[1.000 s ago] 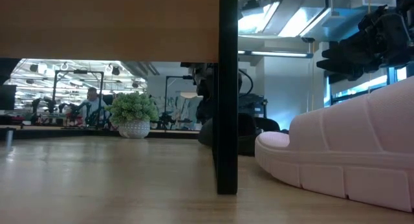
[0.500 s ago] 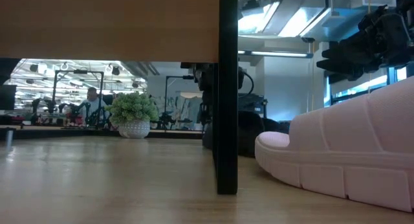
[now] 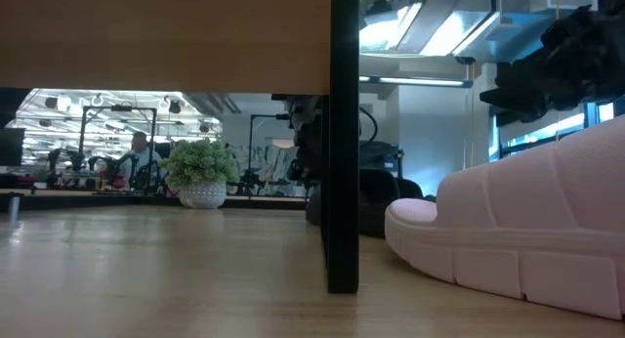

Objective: Pick and place slides into the shelf
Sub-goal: Put the left black slipper on the shelf

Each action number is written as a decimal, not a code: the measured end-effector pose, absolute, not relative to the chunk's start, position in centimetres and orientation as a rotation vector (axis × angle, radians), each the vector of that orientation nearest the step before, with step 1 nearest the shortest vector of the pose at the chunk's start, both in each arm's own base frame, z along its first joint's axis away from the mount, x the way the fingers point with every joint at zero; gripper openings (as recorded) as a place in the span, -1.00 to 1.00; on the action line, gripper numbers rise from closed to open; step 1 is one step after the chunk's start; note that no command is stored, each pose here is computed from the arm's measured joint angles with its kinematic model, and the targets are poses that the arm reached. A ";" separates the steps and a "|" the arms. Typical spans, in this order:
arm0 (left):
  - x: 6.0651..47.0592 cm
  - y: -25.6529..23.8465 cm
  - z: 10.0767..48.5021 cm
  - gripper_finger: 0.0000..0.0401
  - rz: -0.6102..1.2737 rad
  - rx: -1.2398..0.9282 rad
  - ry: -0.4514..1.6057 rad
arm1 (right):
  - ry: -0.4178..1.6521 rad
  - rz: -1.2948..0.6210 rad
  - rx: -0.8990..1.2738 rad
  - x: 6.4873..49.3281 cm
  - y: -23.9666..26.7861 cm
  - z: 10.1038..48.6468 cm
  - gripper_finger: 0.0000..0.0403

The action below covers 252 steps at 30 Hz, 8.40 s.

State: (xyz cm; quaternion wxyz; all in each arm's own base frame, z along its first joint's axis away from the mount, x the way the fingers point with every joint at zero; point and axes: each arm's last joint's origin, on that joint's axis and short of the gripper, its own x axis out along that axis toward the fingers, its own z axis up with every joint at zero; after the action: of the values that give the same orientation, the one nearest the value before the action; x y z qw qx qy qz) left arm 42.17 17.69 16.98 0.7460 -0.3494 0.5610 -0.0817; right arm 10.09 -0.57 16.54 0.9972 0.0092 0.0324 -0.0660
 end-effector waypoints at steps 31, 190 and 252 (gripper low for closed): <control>43.1 16.5 17.3 -0.26 -0.257 -0.841 1.169 | 0.193 -0.205 -0.071 12.7 -0.7 15.4 0.27; 23.6 11.9 48.2 -0.99 0.110 -0.406 0.855 | 0.707 -0.107 -0.057 24.3 1.9 19.4 0.27; 22.4 0.0 35.1 -0.98 -0.661 -0.803 1.071 | 0.576 -0.205 0.076 25.1 0.1 20.3 0.27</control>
State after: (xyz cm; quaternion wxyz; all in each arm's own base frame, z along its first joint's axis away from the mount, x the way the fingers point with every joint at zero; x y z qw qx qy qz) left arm 22.38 0.02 35.09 0.7340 -0.3654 0.4873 -0.3004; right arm 25.13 0.10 20.28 0.9529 0.0373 0.2835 -0.1007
